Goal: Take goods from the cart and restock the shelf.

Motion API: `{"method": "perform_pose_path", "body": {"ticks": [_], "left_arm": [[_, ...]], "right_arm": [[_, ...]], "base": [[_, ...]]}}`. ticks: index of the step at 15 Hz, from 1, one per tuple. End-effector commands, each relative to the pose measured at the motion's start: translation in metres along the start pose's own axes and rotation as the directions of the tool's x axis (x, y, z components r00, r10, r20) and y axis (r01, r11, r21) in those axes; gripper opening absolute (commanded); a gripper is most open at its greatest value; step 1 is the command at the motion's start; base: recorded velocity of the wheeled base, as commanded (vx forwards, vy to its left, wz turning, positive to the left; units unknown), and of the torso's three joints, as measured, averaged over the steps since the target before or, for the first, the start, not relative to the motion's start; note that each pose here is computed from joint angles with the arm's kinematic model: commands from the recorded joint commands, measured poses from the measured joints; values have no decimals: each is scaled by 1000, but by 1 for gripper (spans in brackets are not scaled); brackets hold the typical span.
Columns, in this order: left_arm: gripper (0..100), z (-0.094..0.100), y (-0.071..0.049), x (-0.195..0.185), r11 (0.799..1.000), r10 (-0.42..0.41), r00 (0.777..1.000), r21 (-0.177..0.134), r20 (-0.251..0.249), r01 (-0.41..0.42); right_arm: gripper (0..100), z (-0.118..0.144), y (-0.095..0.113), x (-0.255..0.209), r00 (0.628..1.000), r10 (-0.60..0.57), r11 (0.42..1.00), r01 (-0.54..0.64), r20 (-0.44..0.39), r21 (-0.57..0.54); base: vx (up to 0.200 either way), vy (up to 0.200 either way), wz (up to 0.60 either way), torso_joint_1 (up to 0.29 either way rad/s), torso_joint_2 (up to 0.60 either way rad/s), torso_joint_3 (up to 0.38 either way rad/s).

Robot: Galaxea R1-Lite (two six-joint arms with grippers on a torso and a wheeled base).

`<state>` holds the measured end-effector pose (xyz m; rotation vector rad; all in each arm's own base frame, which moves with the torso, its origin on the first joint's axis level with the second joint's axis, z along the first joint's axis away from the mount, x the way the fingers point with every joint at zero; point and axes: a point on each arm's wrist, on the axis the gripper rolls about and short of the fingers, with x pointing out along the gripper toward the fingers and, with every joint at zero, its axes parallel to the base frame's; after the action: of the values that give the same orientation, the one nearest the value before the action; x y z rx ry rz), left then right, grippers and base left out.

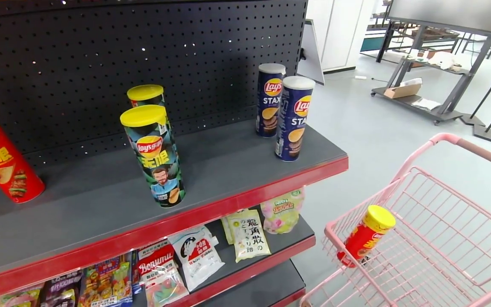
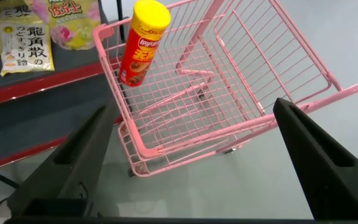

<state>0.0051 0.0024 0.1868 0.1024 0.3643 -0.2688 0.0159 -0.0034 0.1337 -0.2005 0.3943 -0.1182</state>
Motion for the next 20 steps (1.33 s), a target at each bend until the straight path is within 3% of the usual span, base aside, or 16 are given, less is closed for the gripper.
{"method": "perform_pose_path", "body": {"ticks": [1,10,14,18,20], "left_arm": [[100,-2,0,-2,1000,2,1000,-1,9,-2],[100,-4,2,-7,1000,6,999,7,39,-6],[100,-3,1,-6,1000,6,999,24,37,-7],[100,-4,2,-7,1000,6,999,25,42,-7],[100,-4,2,-7,1000,17,999,24,44,-18]], "right_arm": [[100,-1,0,-1,1000,-1,1000,1,4,0],[100,-32,4,-9,999,-16,999,18,45,-38],[100,-40,5,-12,999,-13,999,15,41,-53],[100,-36,5,-9,1000,9,998,-8,30,-58],[100,-21,5,3,1000,21,999,-21,-2,-32]], "base": [[0,0,0,-149,359,203],[0,0,0,-51,138,82],[0,0,-600,-4,6,5],[0,0,0,0,0,0],[0,0,0,0,0,0]]}}
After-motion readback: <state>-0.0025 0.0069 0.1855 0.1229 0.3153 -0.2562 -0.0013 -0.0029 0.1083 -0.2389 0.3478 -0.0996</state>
